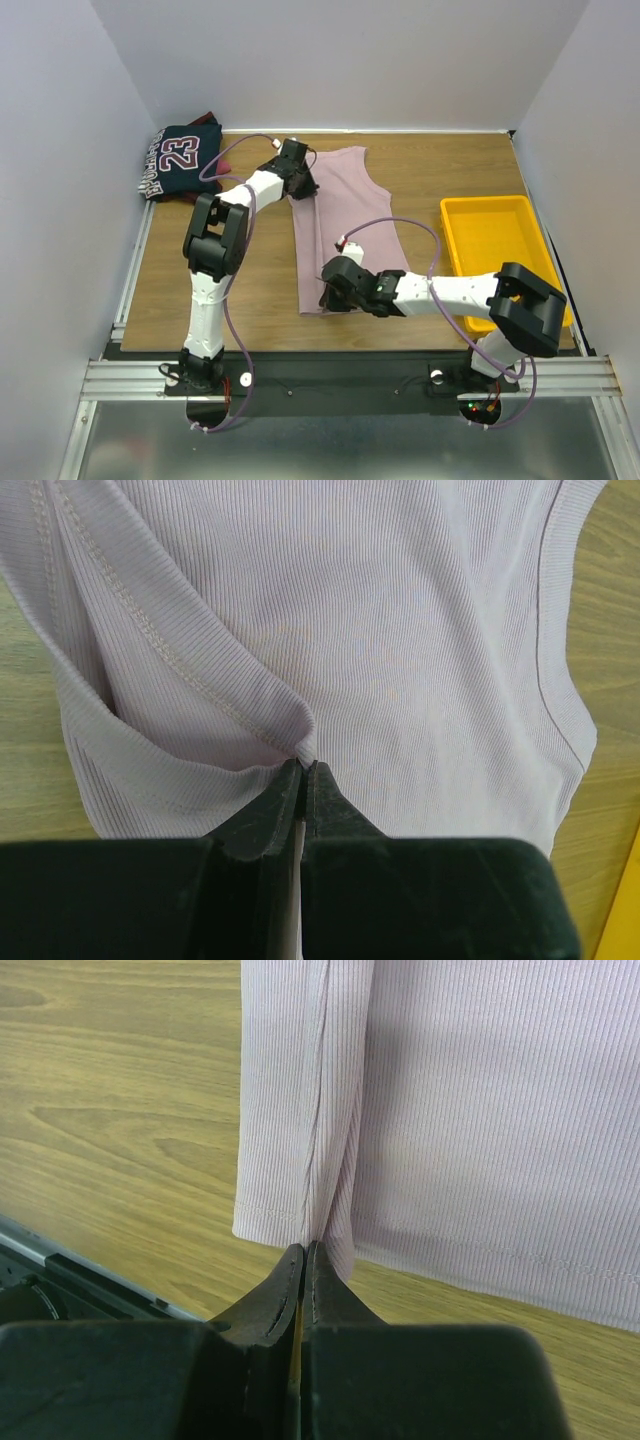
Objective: Fold and stack the tank tops
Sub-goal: Fold the tank top
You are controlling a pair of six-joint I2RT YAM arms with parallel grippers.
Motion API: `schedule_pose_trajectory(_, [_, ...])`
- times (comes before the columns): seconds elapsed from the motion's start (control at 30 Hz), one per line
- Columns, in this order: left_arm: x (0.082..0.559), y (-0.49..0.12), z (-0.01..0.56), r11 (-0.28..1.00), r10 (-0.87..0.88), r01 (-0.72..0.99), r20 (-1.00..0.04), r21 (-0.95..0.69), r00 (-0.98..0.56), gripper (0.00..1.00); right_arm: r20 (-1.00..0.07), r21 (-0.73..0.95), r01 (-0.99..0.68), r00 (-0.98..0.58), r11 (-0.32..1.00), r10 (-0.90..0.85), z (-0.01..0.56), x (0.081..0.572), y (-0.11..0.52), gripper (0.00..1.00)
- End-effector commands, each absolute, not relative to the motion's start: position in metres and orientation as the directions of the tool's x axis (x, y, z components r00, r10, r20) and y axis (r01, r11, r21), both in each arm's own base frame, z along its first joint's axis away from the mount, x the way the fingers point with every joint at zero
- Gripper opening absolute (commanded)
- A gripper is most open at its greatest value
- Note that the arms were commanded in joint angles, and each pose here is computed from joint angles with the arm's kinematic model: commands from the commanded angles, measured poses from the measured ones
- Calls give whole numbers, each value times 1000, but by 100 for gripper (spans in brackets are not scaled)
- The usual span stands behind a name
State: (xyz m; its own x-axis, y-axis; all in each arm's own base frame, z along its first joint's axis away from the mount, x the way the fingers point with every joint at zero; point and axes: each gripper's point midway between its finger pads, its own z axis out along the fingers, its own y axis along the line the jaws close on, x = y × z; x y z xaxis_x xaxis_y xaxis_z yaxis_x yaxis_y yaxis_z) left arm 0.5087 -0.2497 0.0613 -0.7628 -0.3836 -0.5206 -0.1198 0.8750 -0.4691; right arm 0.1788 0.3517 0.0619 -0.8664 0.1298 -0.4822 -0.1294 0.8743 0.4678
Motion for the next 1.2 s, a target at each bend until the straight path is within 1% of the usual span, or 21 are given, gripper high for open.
schedule_pose_trajectory(0.0, [529, -257, 95, 862, -409, -89, -582, -498, -703, 0, -487, 509, -117, -856, 853, 173, 74, 180, 353, 1])
schedule_pose_trajectory(0.5, [530, -264, 94, 864, -402, -79, -587, -497, -703, 0, -488, 520, -78, -845, 850, 221, 76, 181, 337, 2])
schedule_pose_trajectory(0.77, [529, -272, 85, 867, -391, -75, -579, -493, -716, 0, -478, 516, -58, -847, 854, 231, 70, 179, 331, 4])
schedule_pose_trajectory(0.83, [529, -274, 85, 867, -387, -71, -579, -493, -718, 0, -478, 513, -53, -846, 857, 234, 68, 179, 328, 6])
schedule_pose_trajectory(0.93, [529, -276, 84, 868, -381, -62, -581, -492, -720, 0, -480, 516, -42, -842, 856, 248, 69, 179, 324, 13])
schedule_pose_trajectory(1.0, [529, -278, 86, 867, -378, -54, -583, -495, -719, 12, -483, 524, -42, -838, 851, 255, 72, 178, 322, 21])
schedule_pose_trajectory(1.03, [528, -279, 88, 866, -372, -41, -587, -498, -719, 29, -482, 525, -41, -837, 850, 257, 73, 178, 321, 25])
schedule_pose_trajectory(1.07, [527, -282, 93, 865, -368, -29, -596, -500, -714, 37, -488, 528, -46, -834, 848, 258, 76, 178, 320, 29])
schedule_pose_trajectory(1.1, [527, -283, 98, 864, -364, -14, -605, -504, -708, 43, -493, 542, -57, -829, 838, 262, 83, 178, 321, 39])
schedule_pose_trajectory(1.13, [528, -286, 104, 857, -362, 10, -617, -515, -699, 50, -497, 543, -62, -828, 837, 261, 86, 178, 320, 45])
schedule_pose_trajectory(1.17, [528, -288, 117, 848, -368, 30, -630, -528, -684, 52, -504, 547, -70, -823, 834, 262, 92, 179, 320, 54])
